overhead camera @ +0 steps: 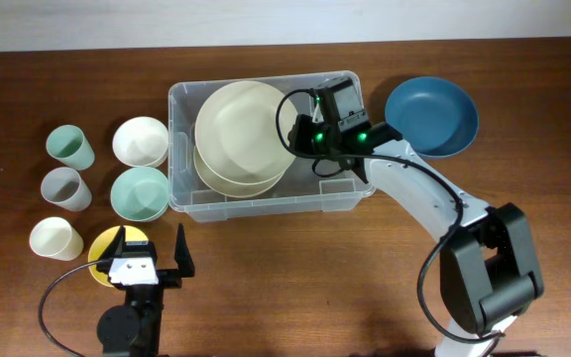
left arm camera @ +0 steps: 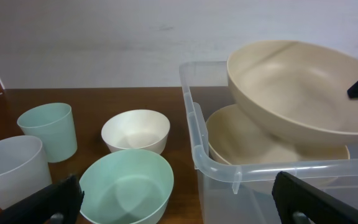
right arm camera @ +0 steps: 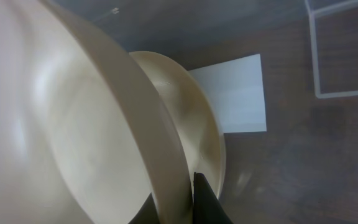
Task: Pack container
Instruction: 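Lower the cream plate onto the first plate and release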
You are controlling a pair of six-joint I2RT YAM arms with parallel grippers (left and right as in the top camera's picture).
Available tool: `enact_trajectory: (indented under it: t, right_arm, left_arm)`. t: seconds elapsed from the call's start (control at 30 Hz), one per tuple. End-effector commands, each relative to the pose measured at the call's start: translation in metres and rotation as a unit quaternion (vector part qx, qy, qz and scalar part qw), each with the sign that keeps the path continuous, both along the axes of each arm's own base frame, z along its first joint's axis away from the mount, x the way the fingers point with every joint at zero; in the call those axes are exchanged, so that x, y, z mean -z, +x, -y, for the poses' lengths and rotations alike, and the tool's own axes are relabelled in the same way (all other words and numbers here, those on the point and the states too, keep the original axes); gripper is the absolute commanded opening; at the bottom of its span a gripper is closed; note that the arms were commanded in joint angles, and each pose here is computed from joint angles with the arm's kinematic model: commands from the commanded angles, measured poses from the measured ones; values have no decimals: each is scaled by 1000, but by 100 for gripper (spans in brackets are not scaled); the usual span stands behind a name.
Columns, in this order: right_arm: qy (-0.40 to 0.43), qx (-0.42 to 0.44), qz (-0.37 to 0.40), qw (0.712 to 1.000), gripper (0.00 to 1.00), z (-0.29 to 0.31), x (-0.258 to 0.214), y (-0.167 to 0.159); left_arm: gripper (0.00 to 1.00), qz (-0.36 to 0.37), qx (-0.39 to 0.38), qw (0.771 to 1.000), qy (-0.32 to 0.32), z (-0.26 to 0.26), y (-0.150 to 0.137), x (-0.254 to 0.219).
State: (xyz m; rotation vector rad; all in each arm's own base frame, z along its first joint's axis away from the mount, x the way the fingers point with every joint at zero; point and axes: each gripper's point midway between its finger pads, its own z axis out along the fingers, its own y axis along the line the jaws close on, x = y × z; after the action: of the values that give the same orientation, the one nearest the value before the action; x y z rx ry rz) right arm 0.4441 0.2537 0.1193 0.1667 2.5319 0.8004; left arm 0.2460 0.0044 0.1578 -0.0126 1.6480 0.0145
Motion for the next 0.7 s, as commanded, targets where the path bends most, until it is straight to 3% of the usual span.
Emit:
enact_trajectory:
  t: [0.0, 0.67]
  right_arm:
    - [3, 12, -6, 1000, 9, -3, 6, 2]
    - [2, 1, -26, 1000, 15, -18, 21, -7]
  left_arm:
    - [99, -2, 2, 1000, -3, 1, 0, 2]
    - [99, -1, 2, 1000, -3, 1, 0, 2]
